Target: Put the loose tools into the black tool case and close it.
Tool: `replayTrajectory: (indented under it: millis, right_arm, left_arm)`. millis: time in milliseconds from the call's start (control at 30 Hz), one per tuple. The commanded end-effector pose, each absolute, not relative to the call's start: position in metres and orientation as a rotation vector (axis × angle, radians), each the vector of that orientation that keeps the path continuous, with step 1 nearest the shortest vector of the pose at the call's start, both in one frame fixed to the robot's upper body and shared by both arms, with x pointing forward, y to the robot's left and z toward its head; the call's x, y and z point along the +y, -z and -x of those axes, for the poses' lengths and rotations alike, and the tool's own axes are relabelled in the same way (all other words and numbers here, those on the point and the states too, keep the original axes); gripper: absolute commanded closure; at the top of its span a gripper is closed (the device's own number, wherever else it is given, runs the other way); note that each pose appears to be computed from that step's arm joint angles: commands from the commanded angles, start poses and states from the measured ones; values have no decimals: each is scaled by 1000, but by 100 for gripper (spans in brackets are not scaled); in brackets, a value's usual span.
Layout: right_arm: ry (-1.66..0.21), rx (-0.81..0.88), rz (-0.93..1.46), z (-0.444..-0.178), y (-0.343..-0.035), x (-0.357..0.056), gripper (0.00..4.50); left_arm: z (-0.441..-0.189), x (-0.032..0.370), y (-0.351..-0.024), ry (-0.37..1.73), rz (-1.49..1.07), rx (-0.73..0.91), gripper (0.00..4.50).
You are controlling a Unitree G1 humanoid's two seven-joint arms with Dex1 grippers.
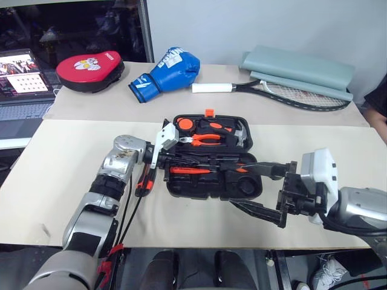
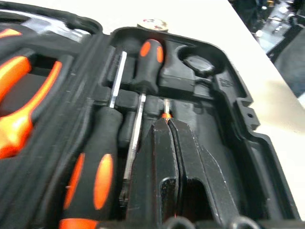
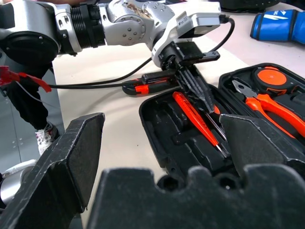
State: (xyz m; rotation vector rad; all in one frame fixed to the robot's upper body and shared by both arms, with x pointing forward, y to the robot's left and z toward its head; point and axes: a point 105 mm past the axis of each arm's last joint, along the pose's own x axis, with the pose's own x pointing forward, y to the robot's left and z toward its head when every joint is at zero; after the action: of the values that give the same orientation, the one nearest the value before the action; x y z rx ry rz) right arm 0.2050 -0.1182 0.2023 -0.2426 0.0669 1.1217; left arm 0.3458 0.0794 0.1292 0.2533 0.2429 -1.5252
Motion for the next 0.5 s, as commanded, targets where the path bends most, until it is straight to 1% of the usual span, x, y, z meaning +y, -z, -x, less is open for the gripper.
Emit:
replayTrajectory:
  millis: [33,167,267,500]
  right_arm:
    - [-1117,33,267,-203,-209,-117,0]
    - [-1119,32,266,-203,-209,-117,0]
    - [-1121,35,263,-203,-209,-117,0]
    - [-1124,32,257,-203,-210,-116,0]
  left_arm:
    - [-343,80,-129,1540,-309,219,445]
    - [-344,80,-124,1537,-330,226,445]
    - [-342,82,-114,1541,-377,233,445]
    - [-348,88,-107,1502,-397,249,445]
